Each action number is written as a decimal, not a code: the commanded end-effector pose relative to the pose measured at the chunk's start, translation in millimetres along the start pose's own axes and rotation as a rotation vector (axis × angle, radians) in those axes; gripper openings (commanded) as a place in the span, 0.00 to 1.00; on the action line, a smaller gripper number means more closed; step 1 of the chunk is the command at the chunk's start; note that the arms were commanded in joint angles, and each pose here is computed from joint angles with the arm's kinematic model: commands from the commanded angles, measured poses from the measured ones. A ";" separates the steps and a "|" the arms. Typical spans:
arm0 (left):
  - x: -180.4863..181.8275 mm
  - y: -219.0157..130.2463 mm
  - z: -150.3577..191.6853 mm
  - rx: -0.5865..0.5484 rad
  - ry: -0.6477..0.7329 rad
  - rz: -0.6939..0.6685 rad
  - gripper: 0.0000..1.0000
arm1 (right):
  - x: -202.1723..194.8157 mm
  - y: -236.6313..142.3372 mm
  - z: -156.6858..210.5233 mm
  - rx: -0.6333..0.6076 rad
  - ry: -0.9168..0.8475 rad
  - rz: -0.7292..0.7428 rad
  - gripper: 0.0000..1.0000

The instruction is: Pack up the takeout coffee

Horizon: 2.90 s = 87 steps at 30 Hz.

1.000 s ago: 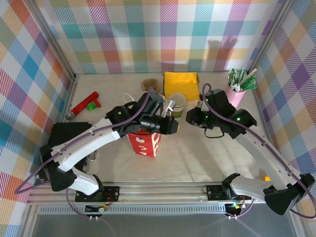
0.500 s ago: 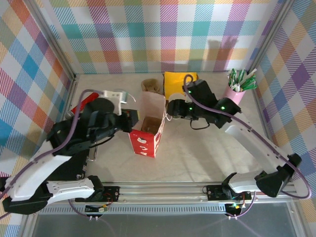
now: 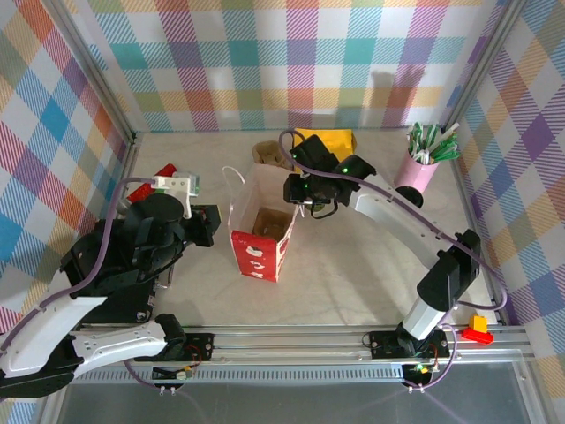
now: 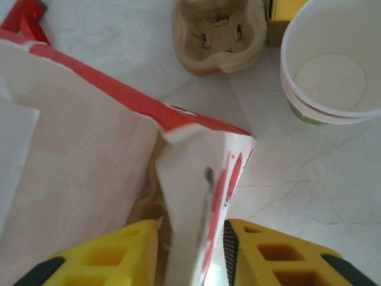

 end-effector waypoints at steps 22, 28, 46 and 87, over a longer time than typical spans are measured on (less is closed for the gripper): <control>18.1 -8.9 -1.7 -0.071 0.008 -0.009 0.09 | 52.9 -103.2 60.3 -0.380 -0.250 -0.242 0.00; 15.6 -8.0 -3.0 -0.074 0.012 -0.003 0.09 | 65.9 -115.2 74.5 -0.446 -0.331 -0.302 0.00; 10.2 -6.9 -7.7 -0.080 0.021 0.002 0.08 | 72.6 -139.0 78.7 -0.544 -0.353 -0.291 0.00; -64.1 147.8 156.5 0.621 0.186 -0.185 0.11 | -16.2 -74.9 85.4 -0.117 0.338 -0.115 0.00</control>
Point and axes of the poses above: each hand's point on the last joint's axis, 136 mm out from that joint toward the fingers, its own y axis out along the fingers, its own x axis along the line the jaws close on, z = x × y, the point moved 2 cm from there along -y, back along the fingers, and after that the axes turned 11 degrees about -y, right-handed, at the moved point
